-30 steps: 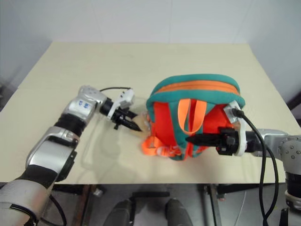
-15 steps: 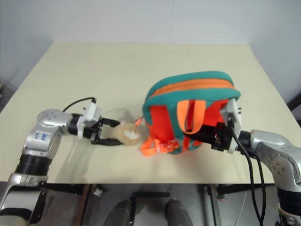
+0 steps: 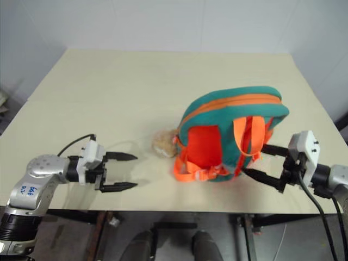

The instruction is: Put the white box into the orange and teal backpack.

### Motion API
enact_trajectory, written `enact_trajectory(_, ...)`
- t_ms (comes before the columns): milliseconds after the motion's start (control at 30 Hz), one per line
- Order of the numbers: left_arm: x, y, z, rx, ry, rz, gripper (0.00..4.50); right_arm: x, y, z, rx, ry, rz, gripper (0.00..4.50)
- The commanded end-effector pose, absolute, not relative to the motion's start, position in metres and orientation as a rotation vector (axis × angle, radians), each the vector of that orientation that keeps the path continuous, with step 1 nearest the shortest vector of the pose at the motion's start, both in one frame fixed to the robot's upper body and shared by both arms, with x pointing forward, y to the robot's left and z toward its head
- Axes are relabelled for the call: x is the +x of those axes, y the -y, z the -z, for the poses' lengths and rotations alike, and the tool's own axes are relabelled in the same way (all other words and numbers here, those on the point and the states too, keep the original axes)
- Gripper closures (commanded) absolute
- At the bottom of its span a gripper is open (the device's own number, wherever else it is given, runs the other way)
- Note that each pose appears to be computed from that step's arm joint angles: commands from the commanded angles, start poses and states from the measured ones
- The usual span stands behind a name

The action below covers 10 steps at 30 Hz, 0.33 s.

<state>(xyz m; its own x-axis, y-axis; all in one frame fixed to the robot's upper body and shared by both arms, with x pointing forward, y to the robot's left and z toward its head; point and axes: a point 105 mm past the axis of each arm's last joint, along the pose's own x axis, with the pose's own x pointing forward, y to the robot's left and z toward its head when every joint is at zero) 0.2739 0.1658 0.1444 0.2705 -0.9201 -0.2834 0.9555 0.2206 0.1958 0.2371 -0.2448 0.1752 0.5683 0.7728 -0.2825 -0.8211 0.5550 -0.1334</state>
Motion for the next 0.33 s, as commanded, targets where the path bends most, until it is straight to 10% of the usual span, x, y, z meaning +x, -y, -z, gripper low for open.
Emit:
enact_trajectory(33, 0.275, -0.182, -0.160, 0.413, -0.068, 1.279, 0.00, 0.227, 0.254, -0.192, -0.327, -0.170, -0.953, 0.06)
enact_trajectory(333, 0.291, -0.178, -0.174, 0.499, 0.043, 1.277, 0.00, 0.229, 0.252, -0.203, -0.251, -0.095, -0.983, 0.06)
